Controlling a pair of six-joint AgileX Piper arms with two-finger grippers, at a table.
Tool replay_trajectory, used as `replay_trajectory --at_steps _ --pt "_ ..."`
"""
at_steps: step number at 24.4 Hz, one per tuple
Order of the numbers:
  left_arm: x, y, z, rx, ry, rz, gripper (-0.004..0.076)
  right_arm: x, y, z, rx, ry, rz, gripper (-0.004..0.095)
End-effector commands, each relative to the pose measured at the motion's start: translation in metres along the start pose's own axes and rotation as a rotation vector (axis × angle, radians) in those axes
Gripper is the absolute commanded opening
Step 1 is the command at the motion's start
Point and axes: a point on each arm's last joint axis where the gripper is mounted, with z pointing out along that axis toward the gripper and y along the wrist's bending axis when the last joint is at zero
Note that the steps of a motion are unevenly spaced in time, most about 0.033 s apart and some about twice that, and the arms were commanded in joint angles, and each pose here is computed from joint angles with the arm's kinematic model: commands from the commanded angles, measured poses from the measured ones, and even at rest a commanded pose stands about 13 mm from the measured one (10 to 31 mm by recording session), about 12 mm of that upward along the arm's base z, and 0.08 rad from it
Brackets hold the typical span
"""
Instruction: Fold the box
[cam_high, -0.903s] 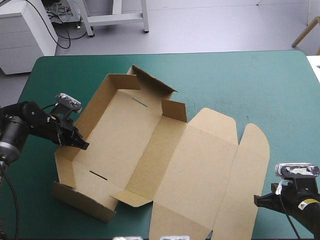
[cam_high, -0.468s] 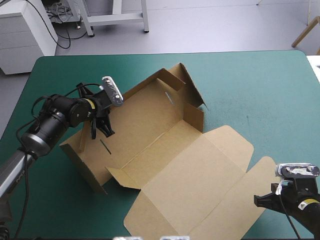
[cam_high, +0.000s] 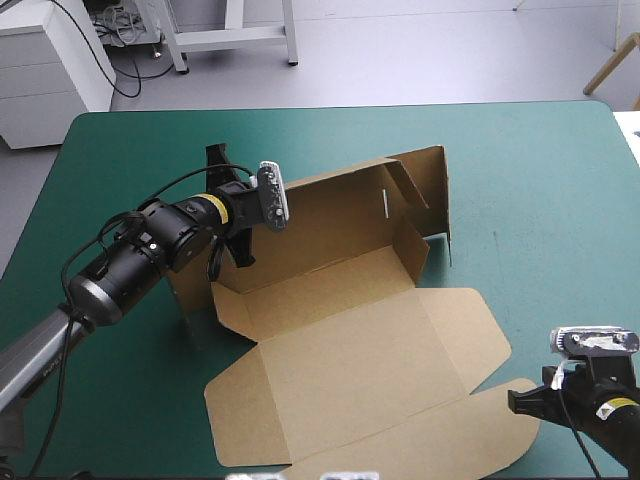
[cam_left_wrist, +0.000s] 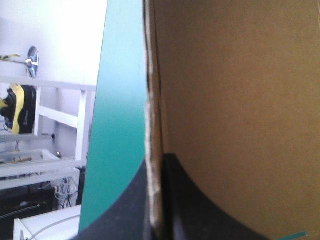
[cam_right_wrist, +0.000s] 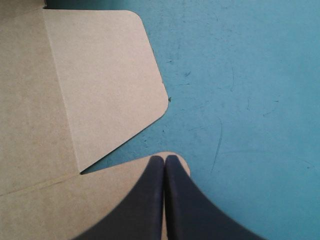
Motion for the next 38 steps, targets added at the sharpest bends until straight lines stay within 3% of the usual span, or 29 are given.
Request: replay_trajectory --at_steps 1,6,10,18,22,38 --pt "-0.029 0.010 -0.021 -0.112 -0.156 0.077 -0.0010 -0.010 0.000 -0.005 0.006 -0.068 -0.002 -0.0019" --pt "-0.062 -0.006 -0.030 -0.085 -0.318 0.055 -0.0010 -0.010 0.000 -0.005 0.006 -0.068 -0.002 -0.0019" --pt "-0.070 -0.015 -0.033 -0.050 -0.348 0.122 -0.0010 -0.010 0.000 -0.005 0.006 -0.068 -0.002 -0.0019" --pt "-0.056 -0.035 -0.010 -0.062 -0.254 0.201 -0.0010 -0.010 0.000 -0.005 0.006 -0.068 -0.002 -0.0019" --pt "-0.052 -0.077 0.000 -0.067 -0.202 0.349 -0.0010 -0.010 0.000 -0.005 0.006 -0.068 -0.002 -0.0019" --pt "-0.047 -0.096 -0.004 -0.298 -0.019 0.190 -0.0010 -0.010 0.001 -0.005 -0.003 -0.068 -0.012 -0.0019"
